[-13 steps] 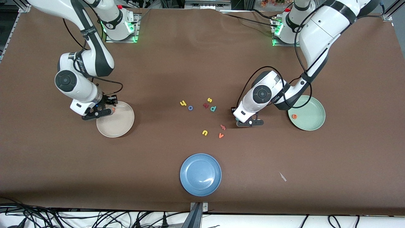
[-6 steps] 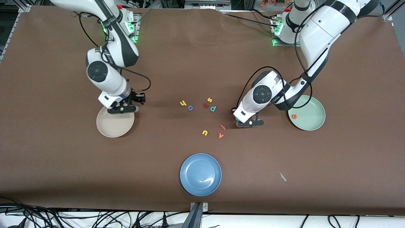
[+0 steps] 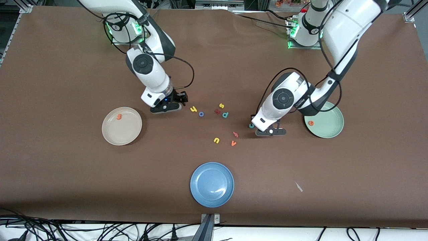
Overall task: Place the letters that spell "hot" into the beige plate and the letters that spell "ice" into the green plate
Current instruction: 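Drop the pink i on the green plate while the right gripper grasps the h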
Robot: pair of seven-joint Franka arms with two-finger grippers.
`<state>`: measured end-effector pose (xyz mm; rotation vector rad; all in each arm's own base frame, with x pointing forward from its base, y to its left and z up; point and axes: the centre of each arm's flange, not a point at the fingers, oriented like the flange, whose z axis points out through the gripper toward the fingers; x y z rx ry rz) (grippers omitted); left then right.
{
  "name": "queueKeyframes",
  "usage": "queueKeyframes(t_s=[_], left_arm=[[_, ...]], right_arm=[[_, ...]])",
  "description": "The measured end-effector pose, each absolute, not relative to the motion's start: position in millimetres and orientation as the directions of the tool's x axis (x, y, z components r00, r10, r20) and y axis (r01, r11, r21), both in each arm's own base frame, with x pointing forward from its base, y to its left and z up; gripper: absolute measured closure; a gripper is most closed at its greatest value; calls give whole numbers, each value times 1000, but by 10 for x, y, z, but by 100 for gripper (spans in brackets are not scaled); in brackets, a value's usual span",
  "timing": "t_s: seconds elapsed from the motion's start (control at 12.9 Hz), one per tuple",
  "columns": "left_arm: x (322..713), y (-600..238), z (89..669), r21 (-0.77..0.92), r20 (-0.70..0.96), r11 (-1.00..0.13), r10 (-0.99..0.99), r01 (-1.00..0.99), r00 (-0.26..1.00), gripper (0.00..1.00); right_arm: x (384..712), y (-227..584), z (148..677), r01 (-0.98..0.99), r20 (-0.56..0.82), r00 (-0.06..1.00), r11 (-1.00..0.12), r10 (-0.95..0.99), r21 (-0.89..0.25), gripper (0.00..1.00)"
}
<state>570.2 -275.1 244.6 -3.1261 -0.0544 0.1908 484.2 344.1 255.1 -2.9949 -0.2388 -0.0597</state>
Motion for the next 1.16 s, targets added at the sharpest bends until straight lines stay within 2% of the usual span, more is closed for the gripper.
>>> queueKeyframes(t_s=[0.23, 0.39, 0.54, 0.85, 1.16], left_arm=[[5851, -2227, 2866, 8, -153, -1000, -15, -14, 988, 93], [5957, -1658, 2925, 21, -199, -997, -71, -68, 977, 93], [6000, -1051, 2856, 36, -254, -991, -134, -129, 958, 93], [5994, -1, 2615, 33, -289, -972, -234, -234, 928, 93], [6016, 478, 2070, 23, -260, -964, -263, -266, 929, 93]], right_arm=[[4748, 3666, 2426, 247, 90, 967, -961, 237, -123, 20], [4625, 3811, 2275, 340, 108, 938, -936, 331, -87, 20], [4534, 3909, 2099, 401, 110, 913, -914, 393, -67, 21], [4555, 4046, 2012, 424, 115, 903, -903, 415, -71, 21], [4582, 4056, 1878, 453, 111, 889, -890, 445, -52, 22]])
